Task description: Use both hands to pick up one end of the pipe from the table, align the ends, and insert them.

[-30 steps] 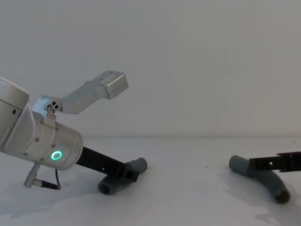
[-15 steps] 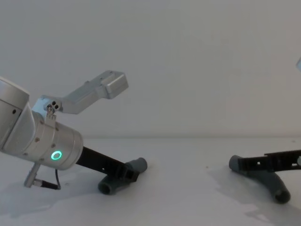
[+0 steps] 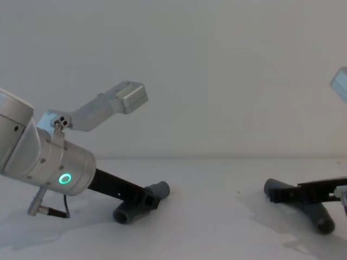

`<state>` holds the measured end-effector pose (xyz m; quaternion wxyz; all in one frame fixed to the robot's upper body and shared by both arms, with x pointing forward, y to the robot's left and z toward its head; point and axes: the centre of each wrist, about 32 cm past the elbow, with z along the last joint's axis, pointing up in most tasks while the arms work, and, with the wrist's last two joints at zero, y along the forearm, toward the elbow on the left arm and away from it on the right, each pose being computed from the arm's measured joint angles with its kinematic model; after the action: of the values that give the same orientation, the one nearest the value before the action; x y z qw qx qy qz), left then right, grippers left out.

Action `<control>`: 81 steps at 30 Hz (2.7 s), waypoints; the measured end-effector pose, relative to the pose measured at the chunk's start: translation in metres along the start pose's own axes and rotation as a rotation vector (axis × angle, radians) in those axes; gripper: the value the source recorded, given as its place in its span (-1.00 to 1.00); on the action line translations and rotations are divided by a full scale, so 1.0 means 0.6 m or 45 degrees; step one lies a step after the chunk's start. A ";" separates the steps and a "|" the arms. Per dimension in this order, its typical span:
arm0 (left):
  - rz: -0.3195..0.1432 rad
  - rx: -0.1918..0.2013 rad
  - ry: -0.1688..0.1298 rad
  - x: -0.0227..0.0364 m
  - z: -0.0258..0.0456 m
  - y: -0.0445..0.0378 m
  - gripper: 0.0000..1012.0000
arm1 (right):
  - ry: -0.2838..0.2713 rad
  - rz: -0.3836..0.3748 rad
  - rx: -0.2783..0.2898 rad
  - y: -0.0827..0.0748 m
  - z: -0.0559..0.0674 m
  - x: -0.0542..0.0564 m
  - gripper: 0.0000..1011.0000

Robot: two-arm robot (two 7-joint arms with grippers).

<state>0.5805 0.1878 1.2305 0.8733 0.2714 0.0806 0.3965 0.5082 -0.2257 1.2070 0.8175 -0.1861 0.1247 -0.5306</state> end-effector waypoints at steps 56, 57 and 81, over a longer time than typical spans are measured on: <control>0.000 0.000 0.000 0.0000 0.000 0.000 -0.32 | 0.015 -0.017 -0.075 0.027 0.001 0.006 0.98; 0.000 0.000 0.000 0.0000 0.000 0.000 -0.32 | 0.019 -0.020 -0.083 0.027 0.002 0.006 0.98; 0.000 0.001 0.000 0.0000 0.000 0.000 -0.32 | 0.047 -0.037 -0.119 0.026 0.005 0.007 0.12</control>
<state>0.5805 0.1878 1.2304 0.8732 0.2716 0.0808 0.3966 0.5237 -0.2235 1.2027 0.7977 -0.2163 0.1616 -0.5392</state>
